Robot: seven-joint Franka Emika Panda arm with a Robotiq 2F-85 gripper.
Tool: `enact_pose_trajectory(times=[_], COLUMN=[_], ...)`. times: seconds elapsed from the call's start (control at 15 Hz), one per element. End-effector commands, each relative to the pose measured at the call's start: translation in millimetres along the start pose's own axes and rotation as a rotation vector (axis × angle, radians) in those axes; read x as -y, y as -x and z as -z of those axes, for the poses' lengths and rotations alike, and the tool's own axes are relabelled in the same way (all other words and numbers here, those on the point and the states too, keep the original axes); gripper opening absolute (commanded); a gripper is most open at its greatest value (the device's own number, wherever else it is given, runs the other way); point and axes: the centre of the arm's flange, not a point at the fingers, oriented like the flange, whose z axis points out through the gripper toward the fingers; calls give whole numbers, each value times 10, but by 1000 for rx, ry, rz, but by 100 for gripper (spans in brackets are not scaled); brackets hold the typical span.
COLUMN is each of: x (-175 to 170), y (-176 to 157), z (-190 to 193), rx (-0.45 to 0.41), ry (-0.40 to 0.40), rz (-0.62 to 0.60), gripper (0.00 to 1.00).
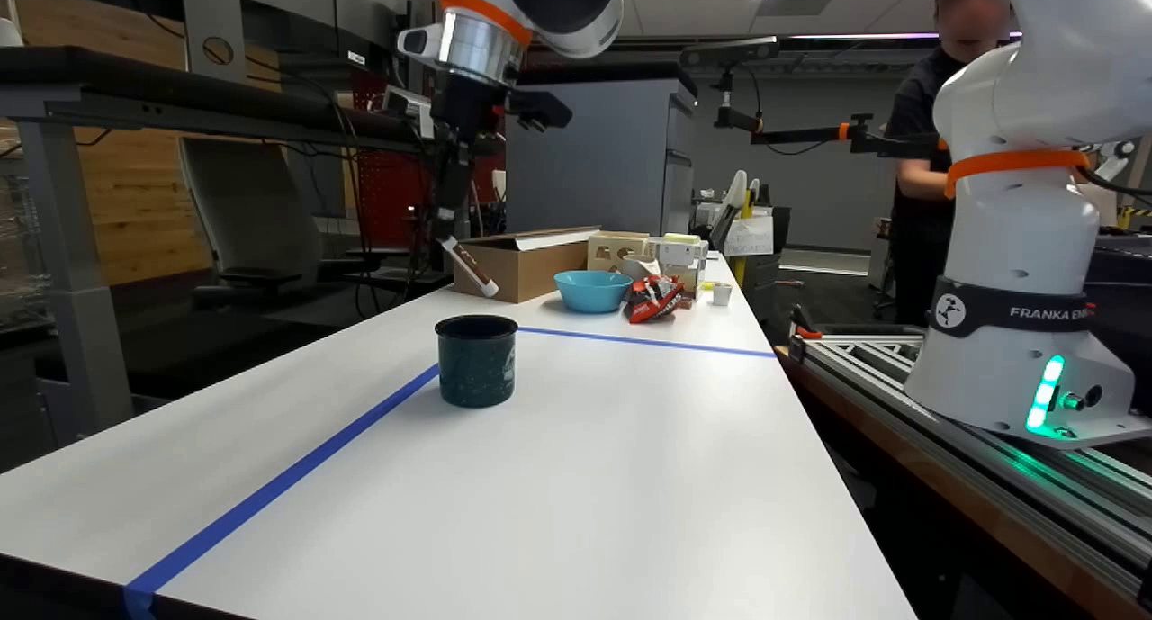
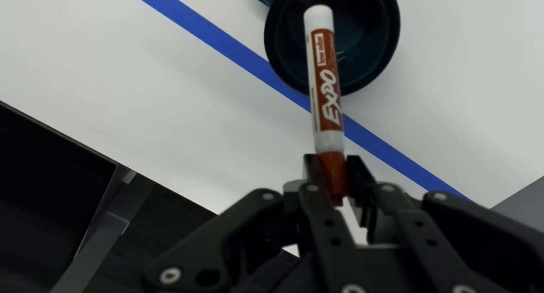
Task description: Remove the marker from the mug cup
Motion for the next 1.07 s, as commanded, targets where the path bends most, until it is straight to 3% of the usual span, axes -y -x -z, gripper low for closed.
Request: enact_pose_trajectory(times=[0.0,0.33,0.67,1.0], x=[267,940,1759,1997], y=[-218,-617,-940,-970], z=[309,191,-241,-825], rx=[7,17,54,121], ry=[3,-22,-36,-45], rz=[47,133,189,207], gripper=[5,5,5,5])
